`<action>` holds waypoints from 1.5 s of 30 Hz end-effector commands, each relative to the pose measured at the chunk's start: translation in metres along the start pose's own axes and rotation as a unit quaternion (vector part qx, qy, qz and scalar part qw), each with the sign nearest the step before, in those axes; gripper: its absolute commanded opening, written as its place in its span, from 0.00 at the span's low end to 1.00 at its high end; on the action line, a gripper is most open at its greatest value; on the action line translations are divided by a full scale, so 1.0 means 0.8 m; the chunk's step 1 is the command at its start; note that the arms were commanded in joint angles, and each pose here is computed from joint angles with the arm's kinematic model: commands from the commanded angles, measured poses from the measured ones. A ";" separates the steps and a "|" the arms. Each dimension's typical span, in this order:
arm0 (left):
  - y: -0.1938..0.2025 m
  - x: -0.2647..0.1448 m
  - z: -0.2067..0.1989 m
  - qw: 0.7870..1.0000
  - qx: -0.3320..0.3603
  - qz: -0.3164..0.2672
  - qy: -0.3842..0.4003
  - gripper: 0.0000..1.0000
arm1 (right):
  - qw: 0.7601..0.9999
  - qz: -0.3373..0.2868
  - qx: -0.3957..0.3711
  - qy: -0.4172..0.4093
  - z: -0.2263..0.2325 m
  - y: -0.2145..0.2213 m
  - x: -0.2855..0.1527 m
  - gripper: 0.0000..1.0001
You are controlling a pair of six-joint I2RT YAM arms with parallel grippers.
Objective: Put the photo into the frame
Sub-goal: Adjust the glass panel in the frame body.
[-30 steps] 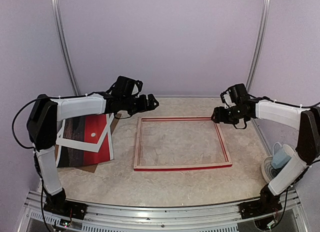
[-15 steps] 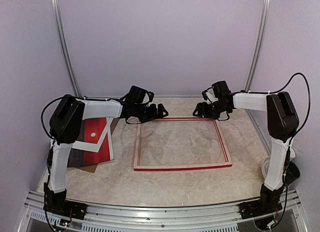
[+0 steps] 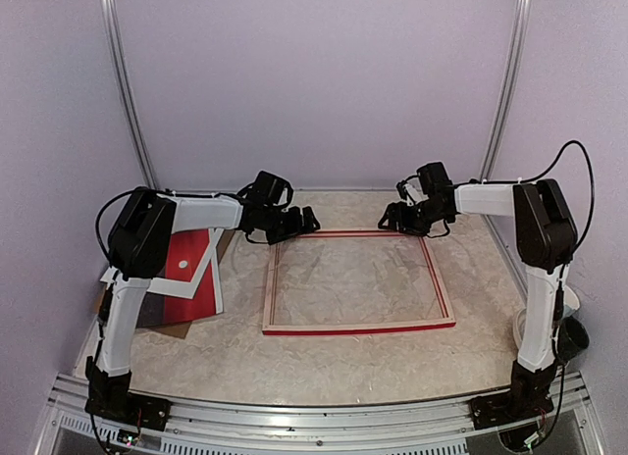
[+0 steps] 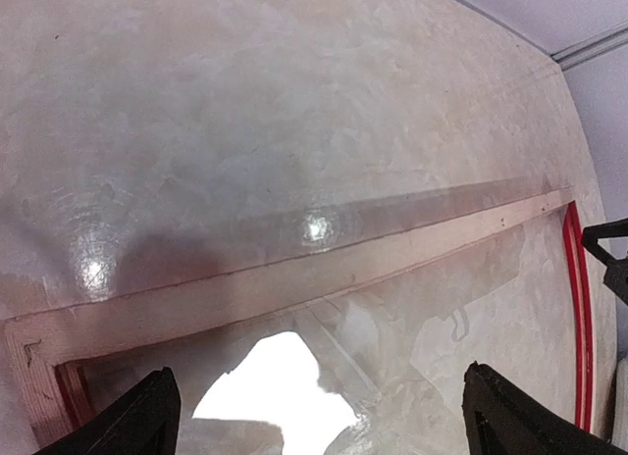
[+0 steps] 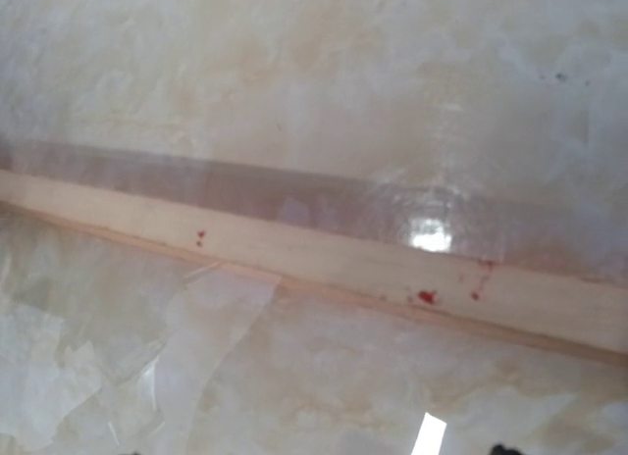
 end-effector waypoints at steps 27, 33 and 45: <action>0.019 0.017 0.025 0.993 0.039 0.007 -0.113 0.99 | 0.999 0.021 0.014 -0.045 0.008 0.009 0.039 0.77; 0.024 0.019 0.025 0.993 0.038 0.011 -0.110 0.99 | 0.998 0.013 0.015 -0.065 0.020 0.002 0.053 0.77; 0.026 0.017 0.028 0.993 0.035 0.012 -0.109 0.99 | 0.999 0.024 0.022 -0.044 0.017 0.005 0.077 0.78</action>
Point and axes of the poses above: each gripper's point midway between its finger pads, its own x axis out along the fingers, its own z axis along the line the jaws close on, y = z × x, the point moved 1 cm from there along -x, back along the fingers, and after that the axes turned 4 degrees about x, right-handed, at the moved point
